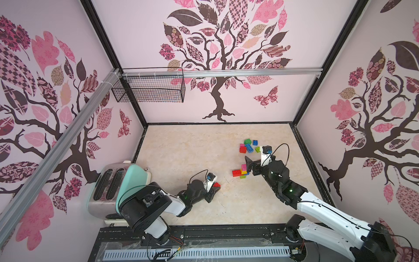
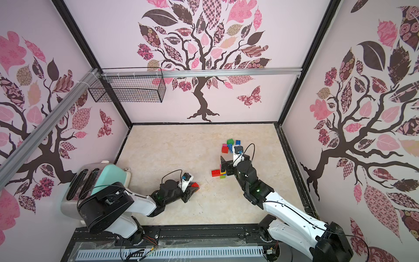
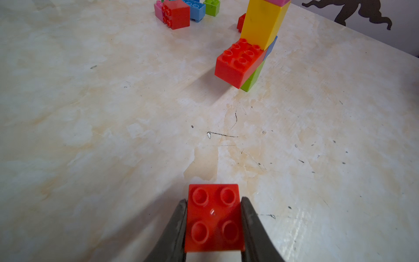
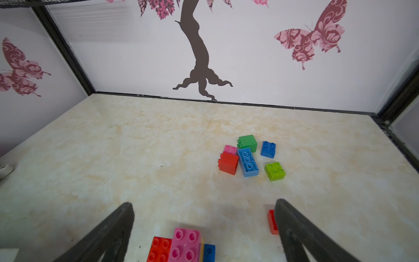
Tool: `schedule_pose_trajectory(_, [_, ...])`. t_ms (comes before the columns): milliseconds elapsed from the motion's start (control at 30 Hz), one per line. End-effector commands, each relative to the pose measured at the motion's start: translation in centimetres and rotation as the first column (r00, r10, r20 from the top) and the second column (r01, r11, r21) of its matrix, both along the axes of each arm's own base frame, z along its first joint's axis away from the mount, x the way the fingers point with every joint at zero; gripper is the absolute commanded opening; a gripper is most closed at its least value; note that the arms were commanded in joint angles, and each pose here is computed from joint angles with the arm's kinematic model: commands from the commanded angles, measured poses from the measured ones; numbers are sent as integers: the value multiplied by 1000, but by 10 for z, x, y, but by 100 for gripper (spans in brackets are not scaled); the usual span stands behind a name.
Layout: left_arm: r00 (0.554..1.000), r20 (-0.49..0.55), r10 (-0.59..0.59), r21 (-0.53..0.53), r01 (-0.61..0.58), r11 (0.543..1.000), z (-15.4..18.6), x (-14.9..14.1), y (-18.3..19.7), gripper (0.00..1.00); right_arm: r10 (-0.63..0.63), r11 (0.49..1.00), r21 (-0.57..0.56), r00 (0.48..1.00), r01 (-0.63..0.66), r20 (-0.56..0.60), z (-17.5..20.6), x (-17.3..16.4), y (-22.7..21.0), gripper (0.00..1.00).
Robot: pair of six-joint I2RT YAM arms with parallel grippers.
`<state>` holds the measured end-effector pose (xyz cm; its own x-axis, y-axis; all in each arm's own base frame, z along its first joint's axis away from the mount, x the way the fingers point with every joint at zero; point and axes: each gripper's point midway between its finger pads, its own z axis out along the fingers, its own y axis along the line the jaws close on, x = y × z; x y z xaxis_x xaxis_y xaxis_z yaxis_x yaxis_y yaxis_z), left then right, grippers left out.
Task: Assemble the number 4 with lego
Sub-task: Pick up the lego brick from the center of the board, then assemble the lego brick with the lego brick.
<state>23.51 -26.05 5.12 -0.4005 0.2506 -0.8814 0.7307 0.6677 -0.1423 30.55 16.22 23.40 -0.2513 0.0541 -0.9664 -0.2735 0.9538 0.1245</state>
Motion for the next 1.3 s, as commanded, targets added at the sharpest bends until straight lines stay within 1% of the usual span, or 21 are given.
schedule_pose_trajectory(0, [999,-18,41,-31,-42,999,27,11,-3,0,65,994,87,996,-59,-60,-9,-5,13,94])
schedule_pose_trajectory(67, [996,-14,90,-49,-91,995,45,20,-1,0,144,983,125,984,-131,-101,-16,-12,27,91])
schedule_pose_trajectory(100, [994,-15,105,-50,-106,993,52,23,-1,0,168,979,143,977,-148,-134,-21,-13,32,90])
schedule_pose_trajectory(167, [991,-14,135,-53,-136,989,66,30,0,0,200,973,163,956,-167,-214,-37,-15,42,86])
schedule_pose_trajectory(267, [991,0,135,-68,-135,988,87,36,-6,0,102,985,165,953,-56,-287,-56,-7,35,84])
schedule_pose_trajectory(333, [995,18,97,-85,-95,992,99,35,-13,0,97,988,144,948,-55,-303,-64,-7,38,83])
schedule_pose_trajectory(433, [991,35,129,-104,-125,987,111,44,-13,0,96,991,120,929,-57,-356,-79,-6,42,80])
schedule_pose_trajectory(500, [990,39,134,-98,-130,987,117,48,-15,0,68,994,101,919,-30,-388,-89,-4,39,79])
schedule_pose_trajectory(633, [985,33,170,-97,-166,981,122,56,-15,0,44,998,66,913,-19,-406,-100,-1,38,73])
schedule_pose_trajectory(700, [984,27,178,-97,-174,980,122,58,-15,0,46,999,15,915,-43,-400,-102,3,41,68])
schedule_pose_trajectory(800, [982,13,186,-91,-184,979,120,60,-17,0,22,999,-27,920,-36,-392,-105,11,42,62])
schedule_pose_trajectory(1000, [978,12,209,-85,-207,975,123,63,-14,0,42,998,-30,920,-59,-390,-111,15,49,48])
schedule_pose_trajectory(1100, [982,12,190,-90,-188,978,124,61,-17,0,56,996,-45,914,-81,-401,-117,14,51,42])
schedule_pose_trajectory(1167, [983,12,181,-94,-179,979,127,61,-19,0,58,993,-65,908,-94,-415,-124,12,51,41])
schedule_pose_trajectory(1267, [983,15,181,-96,-179,979,129,63,-20,0,55,991,-89,900,-103,-432,-132,10,49,43])
